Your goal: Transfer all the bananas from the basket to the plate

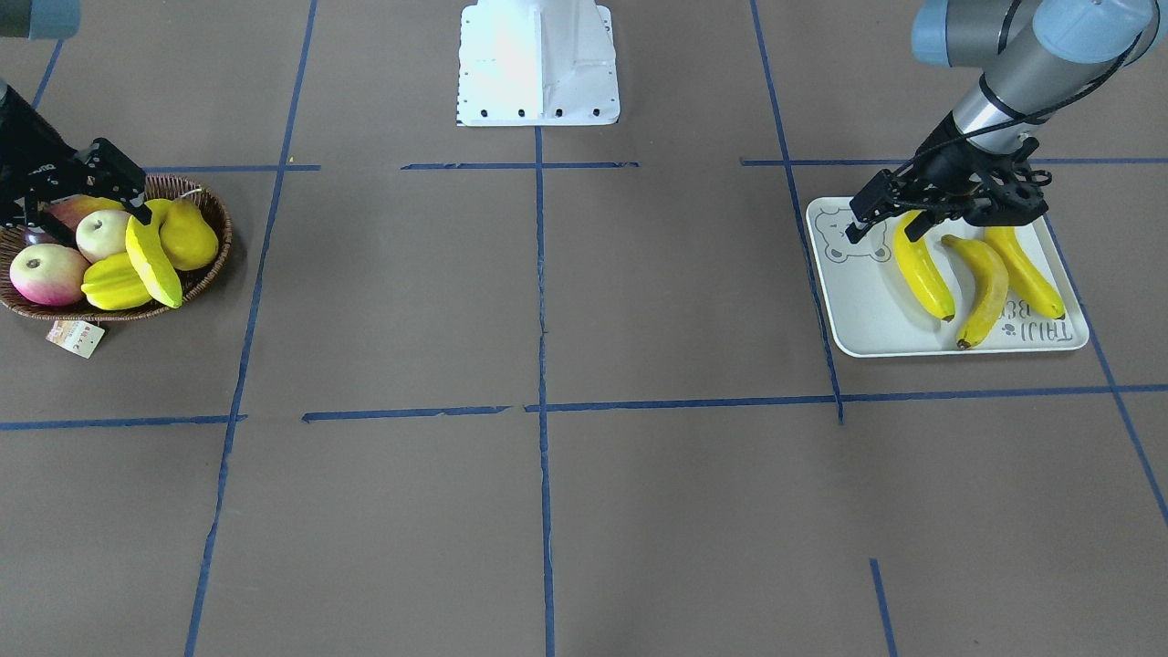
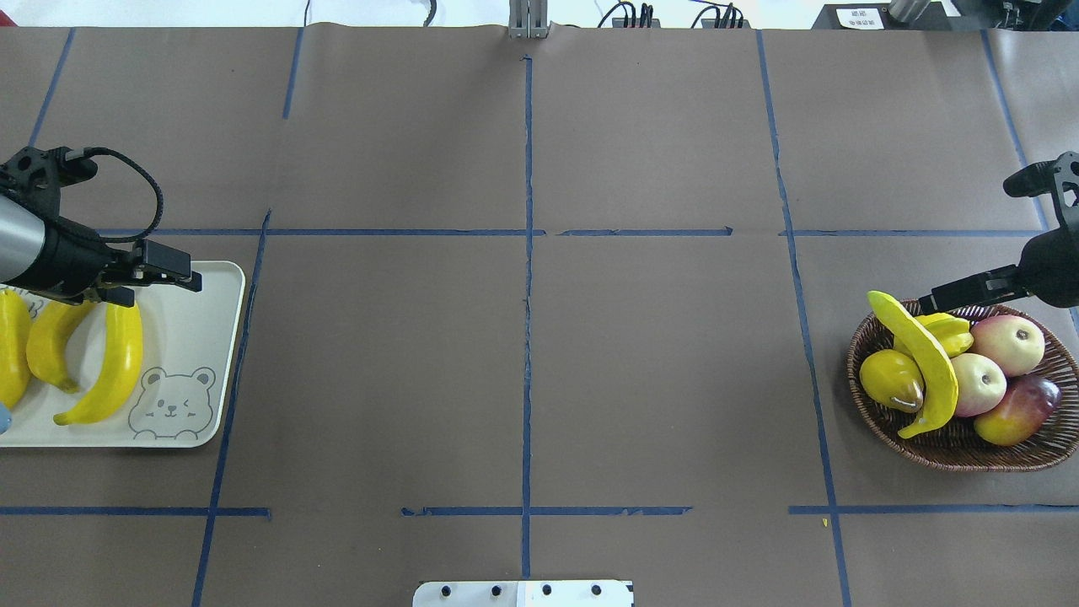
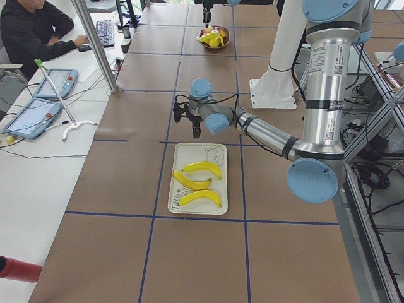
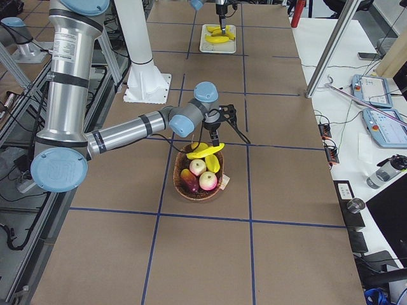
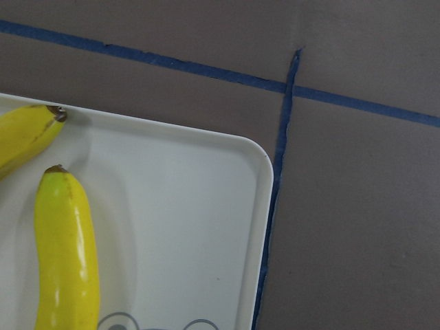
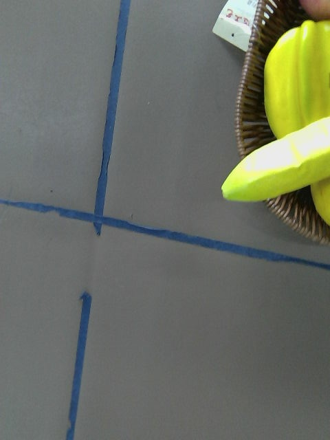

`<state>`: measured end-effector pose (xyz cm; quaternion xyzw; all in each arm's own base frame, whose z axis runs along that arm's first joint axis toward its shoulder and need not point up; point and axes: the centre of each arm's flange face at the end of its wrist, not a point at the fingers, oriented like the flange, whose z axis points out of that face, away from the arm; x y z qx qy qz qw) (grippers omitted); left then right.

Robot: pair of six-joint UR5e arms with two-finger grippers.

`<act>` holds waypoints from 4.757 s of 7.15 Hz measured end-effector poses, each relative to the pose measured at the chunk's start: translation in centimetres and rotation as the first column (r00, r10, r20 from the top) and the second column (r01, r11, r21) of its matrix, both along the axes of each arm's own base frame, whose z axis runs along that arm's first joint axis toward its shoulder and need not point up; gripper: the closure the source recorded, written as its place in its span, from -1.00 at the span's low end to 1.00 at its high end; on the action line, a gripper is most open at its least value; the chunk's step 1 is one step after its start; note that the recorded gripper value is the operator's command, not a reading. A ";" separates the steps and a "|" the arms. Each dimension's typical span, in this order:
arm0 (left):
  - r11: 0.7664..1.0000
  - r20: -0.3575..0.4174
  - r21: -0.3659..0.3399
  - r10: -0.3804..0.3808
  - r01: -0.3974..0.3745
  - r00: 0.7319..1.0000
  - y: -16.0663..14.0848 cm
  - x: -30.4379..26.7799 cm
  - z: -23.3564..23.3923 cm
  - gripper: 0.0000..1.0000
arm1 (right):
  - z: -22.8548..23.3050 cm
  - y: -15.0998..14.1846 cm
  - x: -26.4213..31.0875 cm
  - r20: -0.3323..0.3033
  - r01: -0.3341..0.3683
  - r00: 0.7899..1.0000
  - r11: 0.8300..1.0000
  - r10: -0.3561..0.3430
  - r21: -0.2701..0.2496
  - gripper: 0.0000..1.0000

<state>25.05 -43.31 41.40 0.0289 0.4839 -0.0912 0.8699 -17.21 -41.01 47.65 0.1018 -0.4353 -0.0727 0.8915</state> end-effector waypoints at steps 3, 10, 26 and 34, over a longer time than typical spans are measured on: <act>1.000 -0.003 0.003 0.000 0.000 1.000 -0.1 0.1 -0.2 -0.99 | 5.4 -0.2 -0.6 0.110 0.086 0.990 0.996 -0.084 -0.013 -0.88; 1.000 -0.002 0.002 -0.001 0.001 1.000 -0.1 0.0 -0.2 -0.99 | 7.0 1.9 -3.4 0.153 0.198 0.970 0.980 -0.190 -0.033 -0.79; 0.999 -0.084 -0.022 -0.050 0.048 0.995 -2.3 2.4 -5.3 -0.99 | -11.0 -4.1 -4.7 0.447 0.068 0.894 0.995 -0.028 -0.074 0.97; 0.994 -0.465 -0.106 -0.069 0.022 0.883 -1.7 11.4 -22.6 -0.98 | -28.6 4.6 -25.2 0.628 -0.101 0.760 0.985 0.169 -0.143 0.97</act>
